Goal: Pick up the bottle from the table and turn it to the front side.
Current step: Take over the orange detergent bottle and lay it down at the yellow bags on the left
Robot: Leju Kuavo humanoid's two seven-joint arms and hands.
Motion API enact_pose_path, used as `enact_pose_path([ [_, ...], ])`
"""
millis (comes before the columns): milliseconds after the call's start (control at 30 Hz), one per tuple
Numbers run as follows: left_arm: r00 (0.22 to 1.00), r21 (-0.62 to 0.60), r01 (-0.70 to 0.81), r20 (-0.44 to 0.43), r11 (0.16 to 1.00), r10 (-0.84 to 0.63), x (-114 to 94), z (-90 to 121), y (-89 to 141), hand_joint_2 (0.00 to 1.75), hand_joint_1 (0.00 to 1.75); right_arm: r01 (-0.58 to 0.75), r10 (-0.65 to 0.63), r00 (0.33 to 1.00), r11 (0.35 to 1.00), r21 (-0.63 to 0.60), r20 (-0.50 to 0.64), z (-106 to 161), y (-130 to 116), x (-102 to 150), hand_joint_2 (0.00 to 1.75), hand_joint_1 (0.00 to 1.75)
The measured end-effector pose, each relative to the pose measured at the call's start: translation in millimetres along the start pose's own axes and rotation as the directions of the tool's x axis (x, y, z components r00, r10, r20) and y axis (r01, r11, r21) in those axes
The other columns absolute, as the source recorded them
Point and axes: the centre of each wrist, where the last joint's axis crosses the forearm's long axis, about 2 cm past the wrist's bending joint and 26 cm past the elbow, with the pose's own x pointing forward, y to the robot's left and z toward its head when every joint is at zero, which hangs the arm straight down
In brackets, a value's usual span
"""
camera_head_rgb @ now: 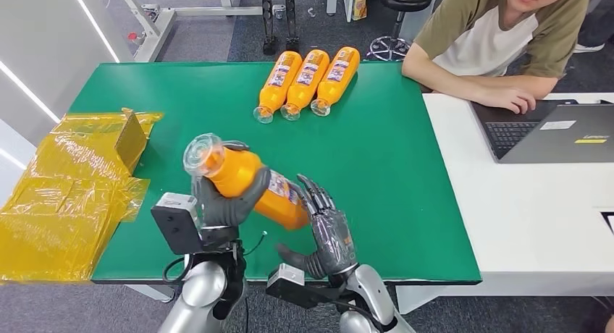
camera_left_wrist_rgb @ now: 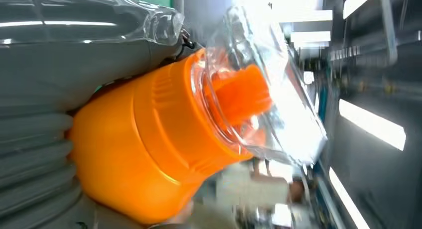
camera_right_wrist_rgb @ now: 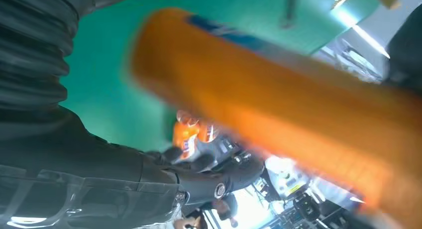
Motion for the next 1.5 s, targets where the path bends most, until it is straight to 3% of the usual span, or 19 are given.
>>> enact_pose_path([
  [133, 0.959, 0.114, 0.279, 0.012, 0.953, -0.282, -2, -1, 26, 1.75, 1.75, 0.05, -0.051, 0.999, 0.997, -0.062, -0.013, 5, 1, 8, 1.75, 0.0],
  [200, 0.867, 0.164, 0.49, 0.008, 0.856, -0.498, -5, -3, 42, 1.75, 1.75, 0.068, -0.07, 0.997, 0.993, -0.093, -0.019, 6, 0, 14, 1.75, 0.0],
  [300, 0.724, 0.187, 0.681, -0.031, 0.708, -0.689, -13, -6, 67, 1.75, 1.75, 0.091, -0.094, 0.995, 0.988, -0.123, -0.024, 8, -2, 23, 1.75, 0.0],
  [467, 0.551, 0.152, 0.833, -0.124, 0.533, -0.825, -37, -19, 114, 1.75, 1.75, 0.127, -0.131, 0.991, 0.98, -0.15, -0.015, 13, -4, 35, 1.75, 0.0],
  [633, 0.283, 0.005, 0.958, -0.175, 0.286, -0.943, -73, -30, 167, 1.75, 1.75, 0.167, -0.168, 0.986, 0.976, -0.14, 0.009, 14, -7, 39, 1.75, 0.0],
  [800, -0.091, -0.349, 0.937, -0.149, -0.034, -0.985, -105, -29, 220, 1.75, 1.75, 0.197, -0.195, 0.98, 0.975, -0.101, 0.033, 11, -10, 41, 1.75, 0.0],
  [933, -0.295, -0.625, 0.745, 0.001, -0.231, -0.955, -127, -9, 253, 1.75, 1.75, 0.216, -0.211, 0.976, 0.973, -0.087, 0.061, 6, -10, 42, 1.75, 0.0],
  [1100, -0.362, -0.724, 0.624, 0.065, -0.293, -0.93, -141, 16, 273, 1.75, 1.75, 0.218, -0.212, 0.975, 0.973, -0.077, 0.072, 4, -9, 42, 1.75, 0.0],
  [1300, -0.377, -0.741, 0.603, 0.062, -0.296, -0.924, -143, 21, 278, 1.75, 1.75, 0.22, -0.215, 0.974, 0.973, -0.066, 0.074, 3, -9, 43, 1.75, 0.0],
  [1433, -0.377, -0.722, 0.617, 0.079, -0.313, -0.923, -147, 35, 285, 1.75, 0.0, 0.215, -0.211, 0.975, 0.975, -0.049, 0.077, 2, -10, 42, 1.75, 0.0],
  [1500, -0.372, -0.716, 0.625, 0.077, -0.311, -0.925, -148, 37, 284, 1.75, 0.0, 0.214, -0.21, 0.975, 0.976, -0.049, 0.077, 2, -10, 42, 1.75, 0.0],
])
